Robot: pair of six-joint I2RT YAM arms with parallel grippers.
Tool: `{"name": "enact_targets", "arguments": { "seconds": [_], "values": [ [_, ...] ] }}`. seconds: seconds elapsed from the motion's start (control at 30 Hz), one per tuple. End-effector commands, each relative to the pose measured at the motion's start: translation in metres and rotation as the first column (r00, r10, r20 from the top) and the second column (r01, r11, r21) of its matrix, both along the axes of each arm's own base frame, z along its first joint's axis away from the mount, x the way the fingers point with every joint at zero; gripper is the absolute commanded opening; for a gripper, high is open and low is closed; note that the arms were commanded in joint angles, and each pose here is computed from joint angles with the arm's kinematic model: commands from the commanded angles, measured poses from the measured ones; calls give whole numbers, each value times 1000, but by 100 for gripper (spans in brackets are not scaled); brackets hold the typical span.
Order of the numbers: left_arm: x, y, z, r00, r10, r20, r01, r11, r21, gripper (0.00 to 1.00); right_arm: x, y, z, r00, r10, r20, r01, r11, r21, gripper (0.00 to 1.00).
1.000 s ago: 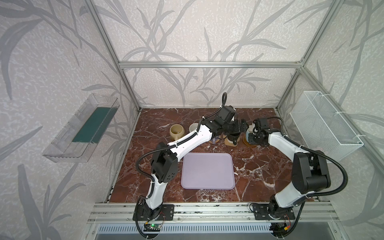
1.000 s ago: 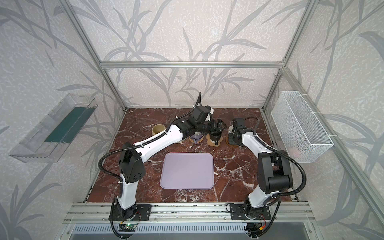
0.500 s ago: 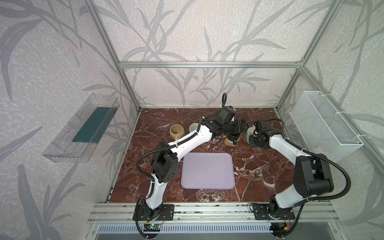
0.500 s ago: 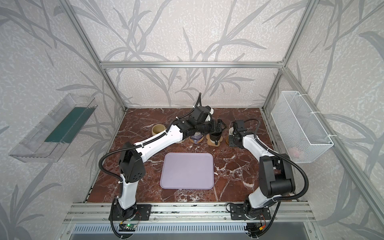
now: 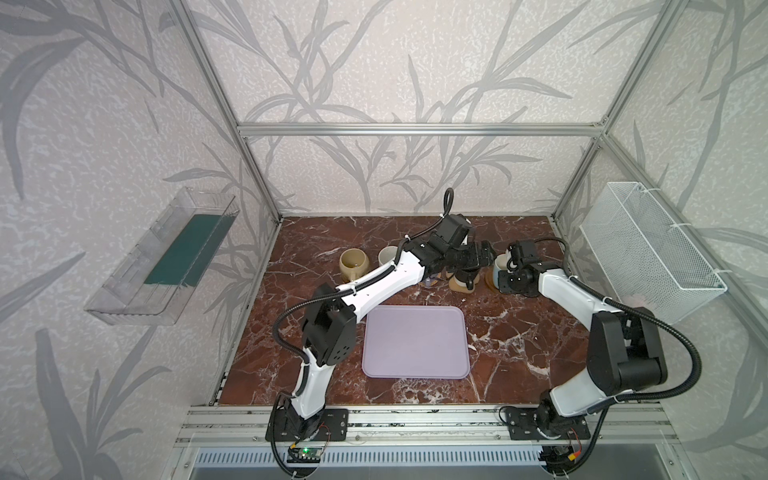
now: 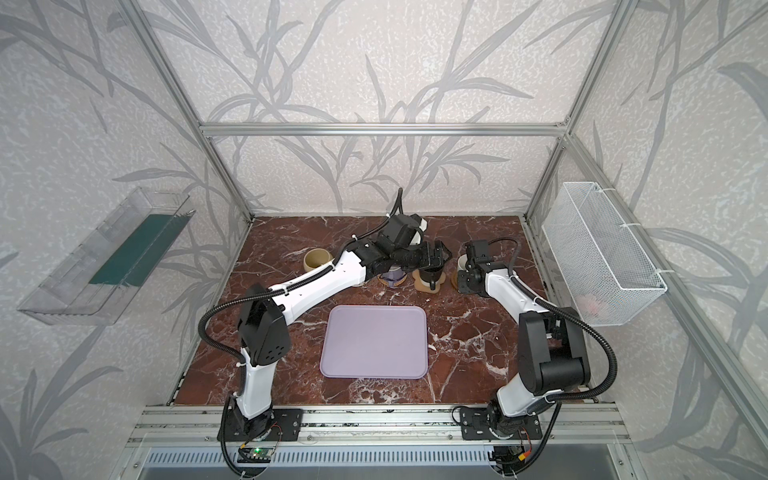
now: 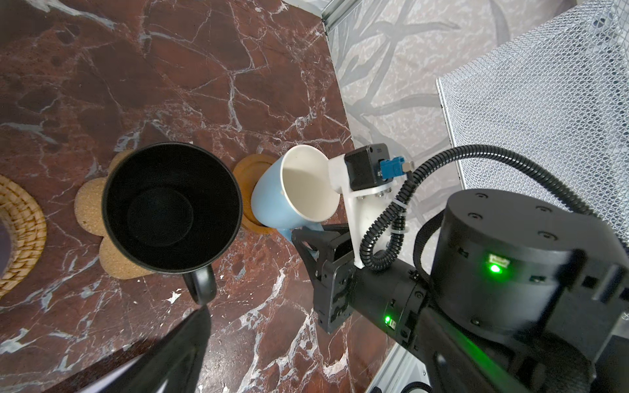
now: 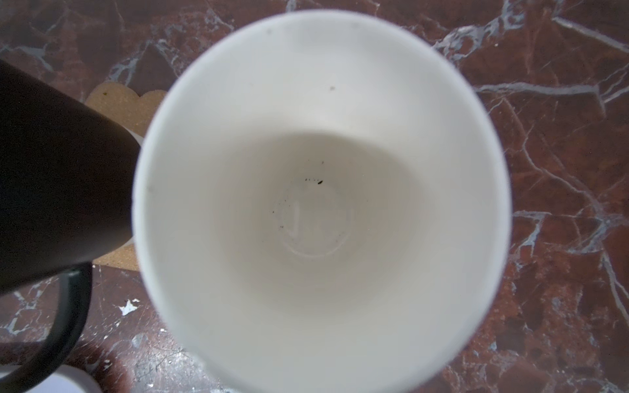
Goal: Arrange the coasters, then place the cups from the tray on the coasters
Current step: 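Lower the light-blue mug onto the round wooden coaster with the right gripper, then release the light-blue mug and draw both grippers back toward the robot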
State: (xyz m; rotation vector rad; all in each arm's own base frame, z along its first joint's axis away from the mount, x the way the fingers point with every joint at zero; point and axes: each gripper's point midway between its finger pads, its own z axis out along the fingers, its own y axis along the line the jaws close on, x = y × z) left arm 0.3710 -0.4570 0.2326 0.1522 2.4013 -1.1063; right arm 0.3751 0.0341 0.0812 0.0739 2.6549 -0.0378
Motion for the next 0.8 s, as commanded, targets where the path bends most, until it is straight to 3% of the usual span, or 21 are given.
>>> {"name": "enact_targets", "arguments": {
  "seconds": [0.0,0.33,0.43,0.63,0.73,0.77],
  "values": [
    [-3,3,17,1000,10,28,-10,1000,-22,97,-1,4,-8,999,8,-37,-8,1000,8,17],
    [-4,3,17,1000,8,28,-7,1000,-22,97,0,3,-12,999,9,-48,-9,1000,2,21],
    [-5,4,18,999,7,31,-6,1000,-22,97,0,2,-10,999,3,-43,-3,1000,0,27],
    [-4,17,25,997,34,67,-34,999,2,98,0,3,4,1000,0,16,0,1000,14,68],
    [-4,26,33,994,48,102,-51,999,20,99,0,6,18,997,1,73,-4,999,40,75],
    [-5,30,36,992,54,117,-57,998,23,99,0,7,24,995,0,95,-4,999,51,88]
  ]
}}
